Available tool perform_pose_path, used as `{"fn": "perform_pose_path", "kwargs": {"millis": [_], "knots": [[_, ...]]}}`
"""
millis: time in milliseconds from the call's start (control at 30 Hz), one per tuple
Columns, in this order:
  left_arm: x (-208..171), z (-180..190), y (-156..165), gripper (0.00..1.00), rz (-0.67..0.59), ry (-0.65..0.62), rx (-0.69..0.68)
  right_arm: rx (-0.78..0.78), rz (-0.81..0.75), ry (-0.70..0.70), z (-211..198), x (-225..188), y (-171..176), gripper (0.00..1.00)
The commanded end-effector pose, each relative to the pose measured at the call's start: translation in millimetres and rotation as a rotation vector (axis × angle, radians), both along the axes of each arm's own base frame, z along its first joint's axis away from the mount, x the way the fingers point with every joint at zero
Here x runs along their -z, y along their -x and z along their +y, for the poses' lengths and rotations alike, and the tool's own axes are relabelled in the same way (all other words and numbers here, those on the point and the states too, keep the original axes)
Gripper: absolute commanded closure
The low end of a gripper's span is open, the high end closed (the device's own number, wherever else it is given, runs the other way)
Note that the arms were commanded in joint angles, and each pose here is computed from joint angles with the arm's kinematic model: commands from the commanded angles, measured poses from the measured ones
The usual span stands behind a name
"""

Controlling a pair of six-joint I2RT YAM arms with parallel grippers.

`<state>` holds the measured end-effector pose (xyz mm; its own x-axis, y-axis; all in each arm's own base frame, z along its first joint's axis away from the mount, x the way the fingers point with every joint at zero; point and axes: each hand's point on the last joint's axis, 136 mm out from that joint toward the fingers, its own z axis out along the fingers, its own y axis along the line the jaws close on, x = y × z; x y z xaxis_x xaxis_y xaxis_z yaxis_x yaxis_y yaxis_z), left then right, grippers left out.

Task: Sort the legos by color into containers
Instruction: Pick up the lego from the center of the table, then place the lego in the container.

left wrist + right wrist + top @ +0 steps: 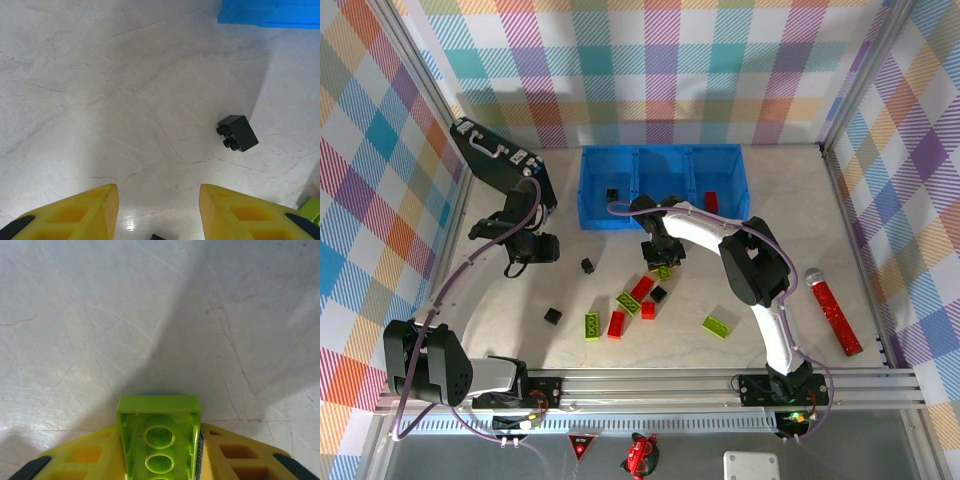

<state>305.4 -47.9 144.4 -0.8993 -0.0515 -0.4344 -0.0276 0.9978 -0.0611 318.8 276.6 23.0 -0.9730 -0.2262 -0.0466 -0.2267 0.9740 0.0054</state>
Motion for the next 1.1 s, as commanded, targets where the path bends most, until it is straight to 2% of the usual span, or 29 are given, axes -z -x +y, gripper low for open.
{"fn": "perform_pose_path", "kwargs": {"millis": [0, 233, 500, 800, 1067], "knots": [[-3, 1, -2, 0.54, -0.003, 0.014, 0.004, 0.0, -0.044, -0.013, 1, -28, -1, 0.64], [-4, 1, -1, 0.54, -0.005, 0.014, 0.004, 0.008, -0.071, 0.018, -6, -45, -6, 0.64], [-5, 0, -1, 0.54, -0.008, 0.019, 0.006, 0.041, -0.115, -0.019, -5, -72, -26, 0.64], [-7, 1, 0, 0.54, -0.016, 0.018, 0.003, 0.08, -0.181, -0.064, -10, -107, -70, 0.64], [-7, 1, -1, 0.54, -0.019, 0.017, 0.003, 0.129, -0.227, -0.11, -19, -122, -117, 0.64]]}}
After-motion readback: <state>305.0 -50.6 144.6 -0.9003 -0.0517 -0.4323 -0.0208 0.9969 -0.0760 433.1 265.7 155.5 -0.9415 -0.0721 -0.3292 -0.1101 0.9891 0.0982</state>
